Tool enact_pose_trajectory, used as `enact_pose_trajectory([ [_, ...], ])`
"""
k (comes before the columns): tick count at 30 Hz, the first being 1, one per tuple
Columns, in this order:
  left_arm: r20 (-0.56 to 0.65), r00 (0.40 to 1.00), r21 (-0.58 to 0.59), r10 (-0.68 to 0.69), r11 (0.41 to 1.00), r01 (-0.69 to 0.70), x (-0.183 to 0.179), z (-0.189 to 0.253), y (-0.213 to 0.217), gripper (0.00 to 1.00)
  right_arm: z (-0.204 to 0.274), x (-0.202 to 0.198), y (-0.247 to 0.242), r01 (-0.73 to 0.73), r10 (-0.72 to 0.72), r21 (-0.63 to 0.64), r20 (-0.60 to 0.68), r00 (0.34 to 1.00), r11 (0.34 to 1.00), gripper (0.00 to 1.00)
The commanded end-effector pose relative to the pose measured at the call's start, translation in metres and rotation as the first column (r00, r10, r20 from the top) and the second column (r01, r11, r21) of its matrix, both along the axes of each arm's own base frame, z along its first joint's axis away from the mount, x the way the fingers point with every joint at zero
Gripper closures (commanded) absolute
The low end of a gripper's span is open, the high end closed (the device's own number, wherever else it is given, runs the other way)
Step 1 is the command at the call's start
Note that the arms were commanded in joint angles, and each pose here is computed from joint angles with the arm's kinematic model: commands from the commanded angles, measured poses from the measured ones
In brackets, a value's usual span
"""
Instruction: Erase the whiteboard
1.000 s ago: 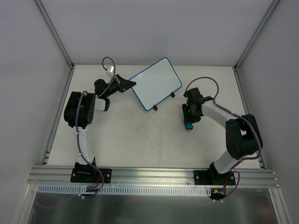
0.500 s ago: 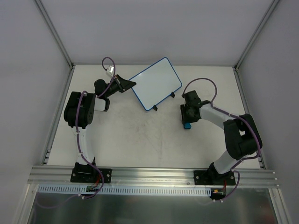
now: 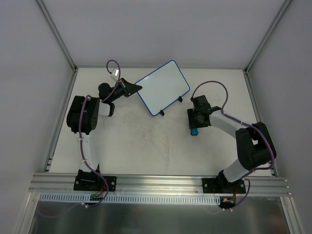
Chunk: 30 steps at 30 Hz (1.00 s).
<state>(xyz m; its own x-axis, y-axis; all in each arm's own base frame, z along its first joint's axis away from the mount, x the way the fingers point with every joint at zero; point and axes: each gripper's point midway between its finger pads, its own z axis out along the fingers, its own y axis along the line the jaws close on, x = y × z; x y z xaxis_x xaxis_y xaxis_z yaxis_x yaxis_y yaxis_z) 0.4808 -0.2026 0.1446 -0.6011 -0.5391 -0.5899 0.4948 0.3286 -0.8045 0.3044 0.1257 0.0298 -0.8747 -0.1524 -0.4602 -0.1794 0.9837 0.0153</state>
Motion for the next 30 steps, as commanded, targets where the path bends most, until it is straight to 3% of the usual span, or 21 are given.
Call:
enact_pose_trajectory([
  [1,0.399,0.913,0.004,-0.089,0.995,0.095,-0.031,0.069,-0.013,1.00,0.017,0.009,0.002,0.005,-0.006,0.011,0.073,0.997,1.000,0.49],
  [5,0.398,0.913,0.001,-0.086,0.996,0.094,-0.031,0.070,-0.013,0.97,0.025,0.010,0.003,0.010,-0.012,0.023,0.103,0.995,1.000,0.47],
  [6,0.398,0.914,0.000,-0.083,0.996,0.091,-0.031,0.071,-0.012,0.87,0.029,0.010,0.003,0.008,-0.013,0.034,0.130,0.991,0.999,0.46],
  [10,0.393,0.917,-0.006,-0.074,0.997,0.083,-0.029,0.071,-0.010,0.71,0.038,0.008,0.000,0.008,-0.019,0.054,0.194,0.981,0.998,0.45],
  [20,0.391,0.918,-0.012,-0.060,0.997,0.070,-0.028,0.072,-0.009,0.59,0.047,0.005,-0.008,0.020,-0.032,0.049,0.262,0.964,0.999,0.45],
  [23,0.396,0.917,-0.011,-0.048,0.998,0.056,-0.029,0.074,-0.005,0.44,0.054,0.007,-0.012,0.036,-0.049,0.051,0.299,0.953,0.998,0.44],
  [24,0.401,0.915,-0.004,-0.044,0.999,0.049,-0.030,0.073,-0.003,0.25,0.058,0.007,-0.014,0.041,-0.057,0.056,0.317,0.947,0.998,0.44],
  [26,0.416,0.909,0.002,-0.025,1.000,0.026,-0.031,0.078,0.006,0.06,0.064,0.007,-0.016,0.047,-0.066,0.063,0.344,0.937,0.997,0.44],
  [27,0.417,0.909,0.006,-0.016,1.000,0.015,-0.035,0.079,0.011,0.01,0.071,0.007,-0.015,0.036,-0.060,0.071,0.368,0.928,0.997,0.44],
  [30,0.391,0.919,0.013,0.045,0.998,-0.054,-0.042,0.071,0.034,0.01,0.084,0.009,-0.014,0.012,-0.049,0.092,0.411,0.910,0.996,0.39],
])
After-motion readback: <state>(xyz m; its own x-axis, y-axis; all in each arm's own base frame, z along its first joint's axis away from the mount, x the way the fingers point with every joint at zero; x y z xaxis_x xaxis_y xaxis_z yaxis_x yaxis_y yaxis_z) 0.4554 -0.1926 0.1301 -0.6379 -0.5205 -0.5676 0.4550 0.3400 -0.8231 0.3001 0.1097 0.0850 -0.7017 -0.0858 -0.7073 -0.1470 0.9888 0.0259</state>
